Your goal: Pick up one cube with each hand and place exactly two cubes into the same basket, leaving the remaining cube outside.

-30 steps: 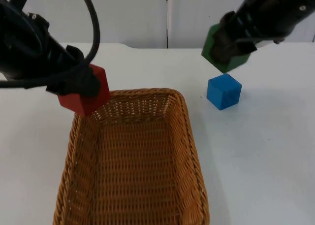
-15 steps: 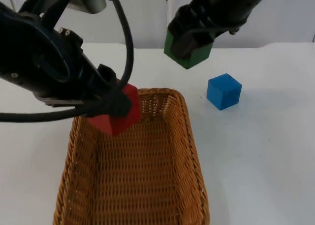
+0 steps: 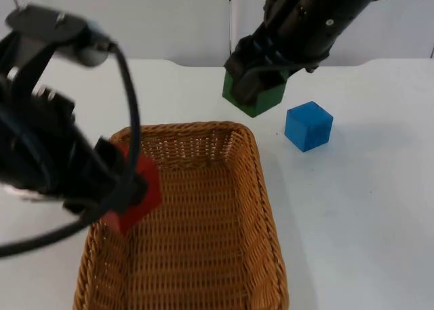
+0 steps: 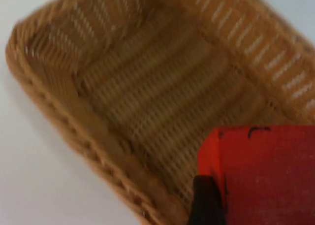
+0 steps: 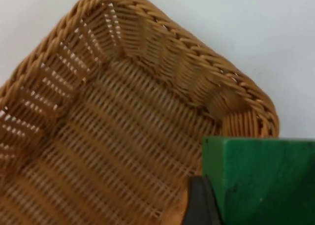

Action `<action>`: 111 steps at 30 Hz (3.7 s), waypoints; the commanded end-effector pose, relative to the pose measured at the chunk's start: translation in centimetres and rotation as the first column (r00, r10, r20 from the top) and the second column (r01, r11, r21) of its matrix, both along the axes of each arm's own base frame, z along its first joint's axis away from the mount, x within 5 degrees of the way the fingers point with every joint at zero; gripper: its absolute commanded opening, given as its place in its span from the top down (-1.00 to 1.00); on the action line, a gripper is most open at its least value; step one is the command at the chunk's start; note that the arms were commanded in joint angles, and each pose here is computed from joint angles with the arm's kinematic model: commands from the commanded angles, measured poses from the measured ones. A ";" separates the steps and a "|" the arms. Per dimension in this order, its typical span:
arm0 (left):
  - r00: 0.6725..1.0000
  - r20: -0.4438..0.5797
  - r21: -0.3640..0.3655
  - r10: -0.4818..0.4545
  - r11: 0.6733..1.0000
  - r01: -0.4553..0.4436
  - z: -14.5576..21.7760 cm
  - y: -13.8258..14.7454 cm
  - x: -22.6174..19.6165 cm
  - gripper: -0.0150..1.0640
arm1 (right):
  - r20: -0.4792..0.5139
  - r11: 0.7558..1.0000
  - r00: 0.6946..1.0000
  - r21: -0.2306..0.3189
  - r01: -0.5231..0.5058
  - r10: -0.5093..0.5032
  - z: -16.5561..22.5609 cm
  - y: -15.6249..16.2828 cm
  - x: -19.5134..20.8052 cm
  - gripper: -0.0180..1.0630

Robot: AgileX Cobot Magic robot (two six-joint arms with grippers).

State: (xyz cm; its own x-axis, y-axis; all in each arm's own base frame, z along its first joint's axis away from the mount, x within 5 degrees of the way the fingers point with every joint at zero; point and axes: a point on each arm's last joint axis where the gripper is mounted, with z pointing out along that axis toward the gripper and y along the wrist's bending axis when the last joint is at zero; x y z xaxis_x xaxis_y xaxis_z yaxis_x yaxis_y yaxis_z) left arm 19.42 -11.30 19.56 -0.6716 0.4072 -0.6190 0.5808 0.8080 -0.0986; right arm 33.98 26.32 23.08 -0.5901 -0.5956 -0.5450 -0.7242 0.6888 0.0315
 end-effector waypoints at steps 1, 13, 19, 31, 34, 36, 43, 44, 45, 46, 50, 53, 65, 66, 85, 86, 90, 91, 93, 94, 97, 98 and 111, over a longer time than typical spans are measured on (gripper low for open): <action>1.000 0.010 -0.023 0.028 0.999 -0.028 0.1 0.0 -0.2 0.97 | 0.019 0.999 0.999 0.047 -0.027 0.027 0.4 1.3 0.0 0.97; 0.998 0.057 -0.032 -0.031 0.999 0.033 0.3 -1.6 -0.9 0.97 | -0.029 0.994 0.994 0.040 -0.106 0.108 -1.5 6.0 0.7 0.97; 0.998 0.041 -0.015 -0.055 0.998 0.055 -0.3 -2.2 -1.0 0.97 | -0.052 0.991 0.990 0.022 -0.131 0.132 -3.2 7.2 0.2 0.97; 0.994 -0.002 0.060 -0.108 0.992 0.108 -3.1 -3.7 -1.0 0.97 | -0.068 0.992 0.990 0.019 -0.125 0.126 -4.4 7.4 0.4 0.97; 0.995 -0.019 0.081 -0.099 0.992 0.100 -4.1 -3.8 -0.7 0.97 | -0.075 0.992 0.989 0.014 -0.125 0.125 -4.8 7.4 0.4 0.97; 0.995 -0.025 0.099 -0.093 0.991 0.095 -4.7 -3.9 -0.5 0.97 | -0.082 0.992 0.989 0.006 -0.124 0.124 -5.5 7.5 0.5 0.97; 0.996 -0.011 0.137 -0.085 0.987 0.086 -5.8 -3.9 0.1 0.97 | -0.082 0.994 0.990 0.000 -0.113 0.112 -7.7 7.8 1.0 0.97; 0.996 -0.011 0.137 -0.085 0.987 0.086 -5.8 -3.9 0.1 0.97 | -0.082 0.994 0.990 0.000 -0.113 0.112 -7.7 7.8 1.0 0.97; 0.997 -0.006 0.142 -0.080 0.987 0.080 -6.0 -3.9 0.2 0.97 | -0.085 0.994 0.990 -0.002 -0.111 0.111 -8.1 7.8 1.1 0.97; 0.997 -0.006 0.146 -0.078 0.986 0.078 -6.2 -3.9 0.3 0.97 | -0.083 0.994 0.991 -0.003 -0.109 0.109 -8.4 7.9 1.2 0.97; 0.997 -0.019 0.165 -0.072 0.984 0.074 -7.0 -3.9 0.4 0.97 | -0.095 0.994 0.990 -0.009 -0.105 0.104 -9.5 8.0 1.3 0.97; 0.997 -0.042 0.180 -0.071 0.981 0.078 -7.7 -3.9 0.4 0.97 | -0.100 0.994 0.990 -0.015 -0.106 0.104 -9.9 8.0 1.3 0.97; 0.994 -0.077 0.223 -0.074 0.971 0.090 -9.4 -3.8 0.5 0.97 | -0.121 0.995 0.988 -0.017 -0.102 0.099 -10.8 8.0 1.2 0.97; 0.993 -0.078 0.226 -0.084 0.969 0.100 -9.4 -3.8 0.5 0.97 | -0.123 0.995 0.988 -0.015 -0.101 0.098 -10.8 8.1 1.2 0.96; 0.994 -0.068 0.218 -0.086 0.971 0.099 -9.0 -3.8 0.5 -0.57 | -0.106 0.995 0.989 -0.004 -0.102 0.101 -9.8 8.1 1.2 -0.38; 0.994 -0.059 0.212 -0.086 0.972 0.097 -8.7 -3.8 0.5 -0.62 | -0.095 0.995 0.990 0.004 -0.102 0.102 -9.1 8.1 1.2 -0.38; 0.996 -0.018 0.187 -0.088 0.978 0.089 -7.5 -3.9 0.5 -0.67 | -0.058 0.994 0.993 0.031 -0.102 0.104 -7.0 8.0 1.2 -0.38; 0.996 0.002 0.174 -0.088 0.981 0.086 -6.9 -3.9 0.5 -0.67 | -0.029 0.994 0.994 0.050 -0.102 0.103 -5.3 7.8 1.2 -0.38; 0.995 0.041 0.147 -0.089 0.986 0.082 -5.6 -3.8 0.5 -0.67 | 0.011 0.991 0.995 0.080 -0.104 0.104 -2.8 7.6 0.9 -0.38; 0.994 0.065 0.131 -0.088 0.988 0.079 -4.9 -3.8 0.4 -0.67 | 0.034 0.990 0.994 0.093 -0.108 0.105 -1.5 7.4 0.7 -0.38; 0.990 0.112 0.097 -0.087 0.992 0.077 -3.3 -3.7 0.2 -0.67 | 0.087 0.986 0.990 0.114 -0.118 0.109 1.4 6.9 0.3 -0.38; 0.987 0.136 0.074 -0.090 0.994 0.080 -2.3 -3.6 -0.1 -0.67 | 0.107 0.985 0.988 0.119 -0.123 0.111 2.5 6.6 0.0 -0.38; 0.911 0.409 -0.129 -0.052 0.985 0.115 6.4 -1.3 -3.5 -0.67 | 0.186 0.976 0.976 0.161 -0.148 0.117 10.2 4.0 -2.9 -0.38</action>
